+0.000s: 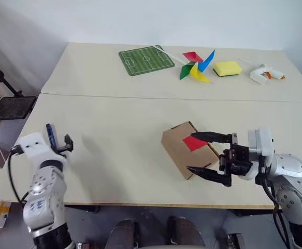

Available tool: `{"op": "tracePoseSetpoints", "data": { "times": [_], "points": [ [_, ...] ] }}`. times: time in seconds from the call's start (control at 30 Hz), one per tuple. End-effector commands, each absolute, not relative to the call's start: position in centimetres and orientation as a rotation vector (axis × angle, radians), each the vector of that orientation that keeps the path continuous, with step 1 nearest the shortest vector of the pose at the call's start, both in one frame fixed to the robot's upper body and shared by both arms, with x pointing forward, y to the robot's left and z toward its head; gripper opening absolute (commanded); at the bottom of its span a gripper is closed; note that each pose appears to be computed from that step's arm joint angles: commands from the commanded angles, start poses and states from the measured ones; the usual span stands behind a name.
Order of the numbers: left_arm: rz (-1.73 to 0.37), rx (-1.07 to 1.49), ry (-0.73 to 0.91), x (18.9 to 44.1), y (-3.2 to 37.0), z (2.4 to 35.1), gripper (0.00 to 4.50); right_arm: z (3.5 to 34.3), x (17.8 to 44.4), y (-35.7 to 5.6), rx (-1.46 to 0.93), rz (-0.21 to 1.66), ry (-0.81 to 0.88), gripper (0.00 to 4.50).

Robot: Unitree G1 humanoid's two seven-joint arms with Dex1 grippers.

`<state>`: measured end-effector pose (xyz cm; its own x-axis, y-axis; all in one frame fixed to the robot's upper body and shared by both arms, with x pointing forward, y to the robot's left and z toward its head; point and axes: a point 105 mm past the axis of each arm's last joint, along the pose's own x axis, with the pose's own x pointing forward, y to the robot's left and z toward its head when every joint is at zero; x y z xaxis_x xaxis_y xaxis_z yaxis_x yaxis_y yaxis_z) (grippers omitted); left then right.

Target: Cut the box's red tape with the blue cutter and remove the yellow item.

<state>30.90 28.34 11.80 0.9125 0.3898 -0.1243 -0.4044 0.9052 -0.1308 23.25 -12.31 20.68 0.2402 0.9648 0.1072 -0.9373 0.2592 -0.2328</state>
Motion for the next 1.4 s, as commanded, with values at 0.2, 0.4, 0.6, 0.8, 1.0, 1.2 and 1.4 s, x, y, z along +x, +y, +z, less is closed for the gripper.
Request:
{"op": "tracePoseSetpoints", "data": {
  "times": [0.2,0.4,0.6,0.8,1.0,1.2,1.4],
  "points": [
    [0.518,-0.121,0.158,30.9,30.4,11.1,4.48,22.0,22.9,-12.5,-0.173,1.248,-0.305,4.50],
    [0.517,-0.165,0.206,30.8,30.3,9.6,4.48,21.9,22.7,-12.8,-0.186,1.220,-0.311,4.50],
    [0.514,-0.154,0.273,30.5,30.5,7.9,2.97,21.9,22.7,-12.7,-0.190,1.208,-0.317,4.50],
    [0.520,-0.175,0.294,30.0,30.4,7.1,1.08,22.1,22.7,-12.6,-0.182,1.204,-0.320,4.50],
    [0.435,-0.170,0.217,31.0,29.4,8.4,0.45,22.1,22.9,-12.4,-0.179,1.203,-0.317,4.50],
    [-0.103,-0.101,-0.061,30.6,24.2,14.6,0.45,22.5,22.4,-12.1,-0.169,1.233,-0.326,4.50],
    [-0.772,0.163,0.035,25.0,19.3,14.4,0.45,22.6,20.6,-11.2,-0.189,1.345,-0.282,4.50]
  ]
}}
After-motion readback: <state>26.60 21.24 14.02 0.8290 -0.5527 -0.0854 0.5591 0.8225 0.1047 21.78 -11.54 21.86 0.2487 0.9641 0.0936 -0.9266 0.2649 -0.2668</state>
